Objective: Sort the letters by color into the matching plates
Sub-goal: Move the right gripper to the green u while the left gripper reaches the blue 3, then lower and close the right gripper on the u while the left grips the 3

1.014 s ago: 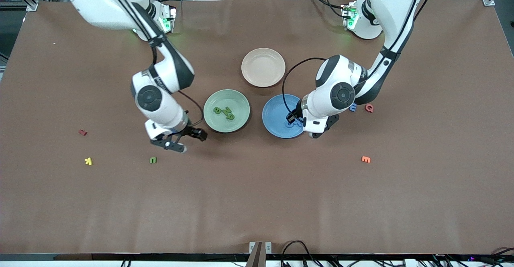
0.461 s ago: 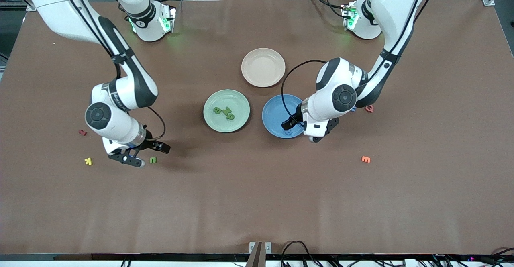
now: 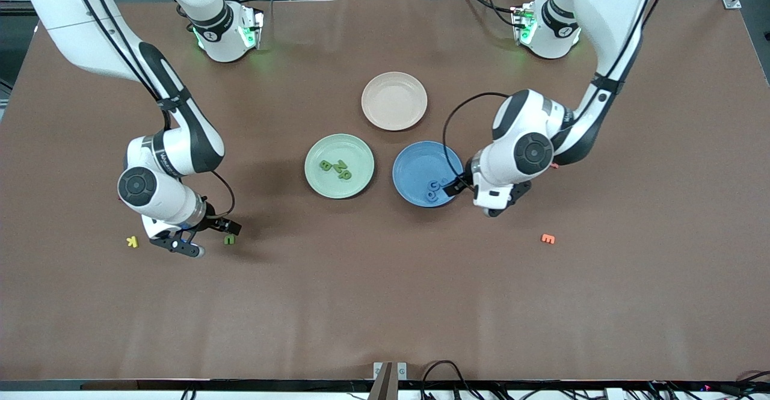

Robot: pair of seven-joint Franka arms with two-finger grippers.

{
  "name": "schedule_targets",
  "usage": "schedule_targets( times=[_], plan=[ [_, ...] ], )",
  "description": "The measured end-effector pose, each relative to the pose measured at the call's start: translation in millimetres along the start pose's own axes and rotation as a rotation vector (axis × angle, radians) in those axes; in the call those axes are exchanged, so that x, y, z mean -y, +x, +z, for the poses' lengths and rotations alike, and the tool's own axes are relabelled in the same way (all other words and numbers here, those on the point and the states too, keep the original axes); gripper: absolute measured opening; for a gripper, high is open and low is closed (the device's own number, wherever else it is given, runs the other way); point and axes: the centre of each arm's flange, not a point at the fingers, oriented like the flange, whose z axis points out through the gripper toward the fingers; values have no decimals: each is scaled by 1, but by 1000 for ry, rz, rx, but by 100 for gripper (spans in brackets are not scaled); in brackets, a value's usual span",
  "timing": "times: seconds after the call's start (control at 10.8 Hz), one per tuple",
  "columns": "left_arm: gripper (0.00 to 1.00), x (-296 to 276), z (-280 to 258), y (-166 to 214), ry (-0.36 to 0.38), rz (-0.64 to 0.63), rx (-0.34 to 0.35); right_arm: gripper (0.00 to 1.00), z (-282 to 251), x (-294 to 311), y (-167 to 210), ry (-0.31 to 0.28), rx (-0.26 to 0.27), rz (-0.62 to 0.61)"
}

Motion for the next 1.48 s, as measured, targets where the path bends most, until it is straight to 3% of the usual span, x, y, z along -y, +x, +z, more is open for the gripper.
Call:
schedule_targets(
  times=[0.28, 0.46, 0.65, 0.92, 1.48],
  plan=[
    [100, 33, -18, 26, 17, 83, -26, 100, 2, 3, 13, 7, -15, 0],
    [100, 60, -32, 40, 19, 171, -40, 100, 9, 4, 20, -38, -43, -66],
    [100, 100, -40, 59, 70, 297, -75, 100, 12, 5, 22, -54, -54, -163],
    [100, 141, -31, 77, 141, 359, -134, 100, 13, 9, 20, -59, -55, -244],
    [100, 159, -15, 22, 202, 524, -181, 100, 28, 25, 12, -63, -61, -303]
  ],
)
